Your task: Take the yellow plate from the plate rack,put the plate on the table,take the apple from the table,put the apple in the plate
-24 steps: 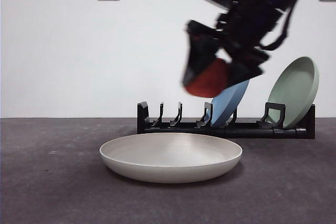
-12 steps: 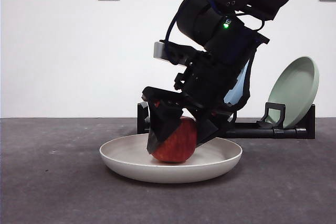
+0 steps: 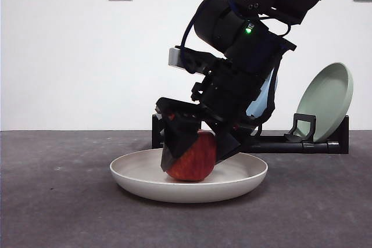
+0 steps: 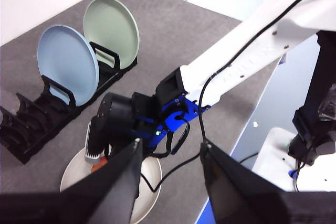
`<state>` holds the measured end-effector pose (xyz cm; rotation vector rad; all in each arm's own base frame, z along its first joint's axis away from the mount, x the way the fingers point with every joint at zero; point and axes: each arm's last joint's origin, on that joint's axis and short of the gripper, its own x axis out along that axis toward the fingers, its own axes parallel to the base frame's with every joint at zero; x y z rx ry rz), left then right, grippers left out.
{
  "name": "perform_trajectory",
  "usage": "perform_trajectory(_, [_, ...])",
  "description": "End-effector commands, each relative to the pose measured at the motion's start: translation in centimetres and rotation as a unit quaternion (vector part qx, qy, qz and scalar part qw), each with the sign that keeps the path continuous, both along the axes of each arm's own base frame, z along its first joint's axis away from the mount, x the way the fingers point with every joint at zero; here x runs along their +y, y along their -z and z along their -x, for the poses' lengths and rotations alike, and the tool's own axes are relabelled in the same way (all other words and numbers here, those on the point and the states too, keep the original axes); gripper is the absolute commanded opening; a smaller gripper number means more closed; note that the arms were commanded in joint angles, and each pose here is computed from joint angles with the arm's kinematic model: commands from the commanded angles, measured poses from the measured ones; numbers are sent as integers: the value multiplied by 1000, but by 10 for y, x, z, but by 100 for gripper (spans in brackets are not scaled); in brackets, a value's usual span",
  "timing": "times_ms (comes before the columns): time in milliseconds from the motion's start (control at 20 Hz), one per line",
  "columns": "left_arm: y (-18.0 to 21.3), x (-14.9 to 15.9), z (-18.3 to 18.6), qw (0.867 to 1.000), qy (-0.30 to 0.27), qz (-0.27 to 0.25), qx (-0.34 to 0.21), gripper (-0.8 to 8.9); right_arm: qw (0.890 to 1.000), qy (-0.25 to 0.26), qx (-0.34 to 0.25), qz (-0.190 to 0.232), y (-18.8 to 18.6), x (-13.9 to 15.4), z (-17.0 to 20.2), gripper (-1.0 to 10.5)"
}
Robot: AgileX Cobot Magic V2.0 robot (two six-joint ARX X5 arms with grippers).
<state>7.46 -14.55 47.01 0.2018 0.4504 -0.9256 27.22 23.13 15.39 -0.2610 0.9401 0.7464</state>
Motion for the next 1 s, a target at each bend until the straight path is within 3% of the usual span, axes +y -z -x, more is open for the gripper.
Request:
perform_trajectory(50, [1,0,0,1000,-1,-3,2,188,1000,5,-9,-10,-6,0,0,630])
perform_trajectory(400, [8,4,2,999,-1,-41,20,188,998,5,-50,-46,-81,-24,28,629])
perform_trajectory(700, [15,8,4,996,1,-81,36,188,999,1,-25,-29,-150,-85,103,626])
perform_trajectory(1000, [23,14,7,990,2,-130,61,188,1000,2,-7,-15,-173,-134,161,626])
